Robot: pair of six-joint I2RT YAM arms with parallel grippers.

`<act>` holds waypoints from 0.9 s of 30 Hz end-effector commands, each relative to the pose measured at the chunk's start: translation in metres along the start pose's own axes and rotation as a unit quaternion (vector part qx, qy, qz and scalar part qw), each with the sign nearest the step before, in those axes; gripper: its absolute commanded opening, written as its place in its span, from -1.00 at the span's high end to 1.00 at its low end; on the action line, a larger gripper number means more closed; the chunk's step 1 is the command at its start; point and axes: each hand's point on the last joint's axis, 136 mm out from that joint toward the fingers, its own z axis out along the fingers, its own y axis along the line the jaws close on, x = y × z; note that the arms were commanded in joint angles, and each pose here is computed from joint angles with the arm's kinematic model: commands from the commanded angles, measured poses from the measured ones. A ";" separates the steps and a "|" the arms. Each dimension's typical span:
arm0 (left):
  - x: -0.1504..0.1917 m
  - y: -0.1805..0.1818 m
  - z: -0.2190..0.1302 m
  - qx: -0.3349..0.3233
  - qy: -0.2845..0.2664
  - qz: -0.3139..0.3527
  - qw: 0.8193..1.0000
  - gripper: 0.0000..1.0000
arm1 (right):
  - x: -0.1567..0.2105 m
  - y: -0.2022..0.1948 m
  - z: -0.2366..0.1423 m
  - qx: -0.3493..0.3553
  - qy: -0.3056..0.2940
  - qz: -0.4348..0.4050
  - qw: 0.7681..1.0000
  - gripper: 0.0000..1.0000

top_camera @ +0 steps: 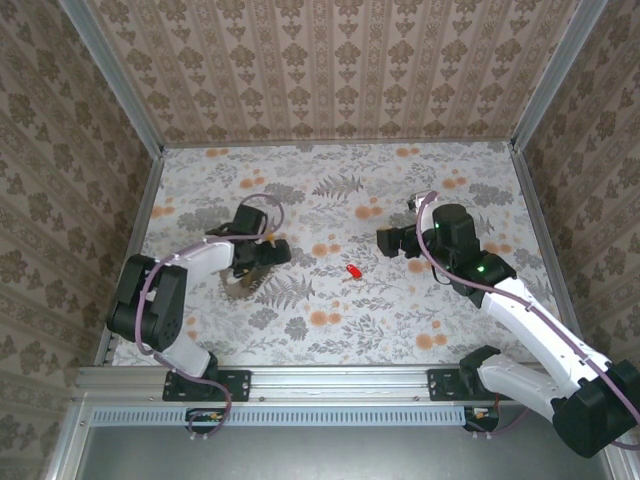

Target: Put the keys on the keyring

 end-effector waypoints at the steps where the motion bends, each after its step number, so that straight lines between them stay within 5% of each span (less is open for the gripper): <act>1: 0.054 -0.043 0.001 0.055 0.078 0.002 0.995 -1.00 | -0.004 -0.006 -0.005 0.010 -0.005 0.000 1.000 -1.00; 10: 0.081 -0.096 -0.022 0.132 0.098 0.034 0.986 -1.00 | 0.031 -0.013 0.011 0.007 0.060 0.006 0.998 -0.99; 19: 0.008 -0.056 -0.081 0.152 0.002 0.018 0.988 -0.94 | 0.044 0.049 0.055 -0.124 0.132 -0.024 0.983 -0.63; 27: -0.028 -0.034 -0.080 0.151 -0.040 0.021 0.988 -0.64 | 0.073 0.115 0.121 -0.190 0.248 -0.120 0.943 -0.43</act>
